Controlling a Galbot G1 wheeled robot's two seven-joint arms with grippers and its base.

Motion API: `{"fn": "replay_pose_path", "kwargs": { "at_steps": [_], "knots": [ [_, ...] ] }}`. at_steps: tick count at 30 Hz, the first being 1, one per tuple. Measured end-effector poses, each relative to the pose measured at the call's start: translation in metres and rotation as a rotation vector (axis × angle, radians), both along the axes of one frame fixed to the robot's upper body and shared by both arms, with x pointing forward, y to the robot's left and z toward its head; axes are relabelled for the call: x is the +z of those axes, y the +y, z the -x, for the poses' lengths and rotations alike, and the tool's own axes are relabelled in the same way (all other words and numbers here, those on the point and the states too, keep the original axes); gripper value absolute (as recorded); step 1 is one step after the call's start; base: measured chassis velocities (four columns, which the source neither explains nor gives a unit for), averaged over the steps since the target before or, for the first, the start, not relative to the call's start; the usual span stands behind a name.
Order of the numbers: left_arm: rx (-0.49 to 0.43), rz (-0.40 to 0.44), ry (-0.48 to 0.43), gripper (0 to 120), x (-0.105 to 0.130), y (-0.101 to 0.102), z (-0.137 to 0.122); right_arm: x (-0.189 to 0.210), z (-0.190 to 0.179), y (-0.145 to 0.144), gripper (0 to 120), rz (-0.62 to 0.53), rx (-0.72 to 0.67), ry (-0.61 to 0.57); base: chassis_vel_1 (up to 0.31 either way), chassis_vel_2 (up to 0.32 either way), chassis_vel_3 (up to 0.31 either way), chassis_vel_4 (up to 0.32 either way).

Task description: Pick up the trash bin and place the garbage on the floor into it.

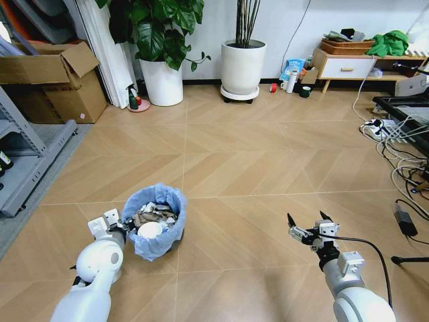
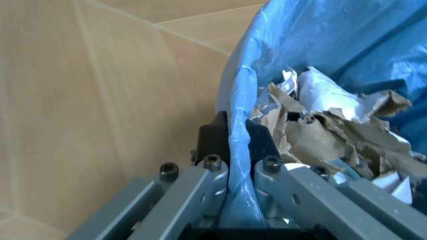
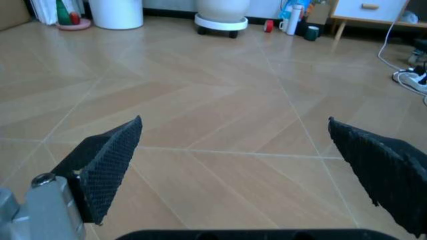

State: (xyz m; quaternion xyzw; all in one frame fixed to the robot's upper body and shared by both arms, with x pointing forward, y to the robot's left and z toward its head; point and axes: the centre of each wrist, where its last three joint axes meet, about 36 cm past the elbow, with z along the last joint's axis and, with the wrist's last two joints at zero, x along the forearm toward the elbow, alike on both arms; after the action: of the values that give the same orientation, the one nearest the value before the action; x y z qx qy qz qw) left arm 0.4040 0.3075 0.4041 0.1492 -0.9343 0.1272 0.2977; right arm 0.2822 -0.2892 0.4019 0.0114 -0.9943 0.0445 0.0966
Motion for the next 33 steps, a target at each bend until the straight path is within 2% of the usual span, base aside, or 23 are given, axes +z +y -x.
{"fn": "replay_pose_path", "kwargs": {
  "at_steps": [7, 11, 19, 24, 25, 26, 30, 31, 33],
  "knots": [
    [0.028, -0.014, 0.021, 0, -0.005, 0.023, 0.005, 0.001, -0.002, 0.002, 100, -0.006, -0.002, -0.006, 0.000, 0.000, 0.000, 0.000],
    [0.028, -0.013, 0.035, 0, -0.009, 0.030, 0.009, 0.001, -0.002, 0.002, 100, -0.006, -0.004, -0.006, 0.000, 0.000, 0.000, 0.000],
    [0.025, 0.003, 0.067, 0, -0.016, 0.024, 0.011, 0.002, -0.003, 0.000, 100, -0.003, -0.013, -0.009, 0.000, 0.000, 0.000, 0.000],
    [0.021, -0.004, 0.073, 14, -0.018, 0.023, 0.010, 0.002, -0.003, -0.002, 100, -0.002, -0.018, -0.010, 0.000, 0.000, 0.000, 0.000],
    [0.018, -0.006, 0.071, 23, -0.018, 0.021, 0.010, 0.003, -0.003, -0.002, 100, -0.003, -0.019, -0.012, 0.000, 0.000, 0.000, 0.000],
    [0.018, -0.006, 0.071, 23, -0.018, 0.021, 0.010, 0.003, -0.003, -0.002, 100, -0.003, -0.019, -0.012, 0.000, 0.000, 0.000, 0.000],
    [0.015, -0.008, 0.055, 39, -0.018, 0.017, 0.009, 0.004, -0.005, -0.003, 100, -0.005, -0.019, -0.017, 0.000, 0.000, 0.000, 0.000],
    [0.015, -0.008, 0.055, 39, -0.018, 0.017, 0.009, 0.004, -0.005, -0.003, 100, -0.005, -0.019, -0.017, 0.000, 0.000, 0.000, 0.000],
    [0.028, -0.011, 0.027, 49, -0.017, 0.016, 0.009, 0.004, -0.006, -0.003, 100, -0.006, -0.021, -0.021, 0.000, 0.000, 0.000, 0.000]
  ]
}}
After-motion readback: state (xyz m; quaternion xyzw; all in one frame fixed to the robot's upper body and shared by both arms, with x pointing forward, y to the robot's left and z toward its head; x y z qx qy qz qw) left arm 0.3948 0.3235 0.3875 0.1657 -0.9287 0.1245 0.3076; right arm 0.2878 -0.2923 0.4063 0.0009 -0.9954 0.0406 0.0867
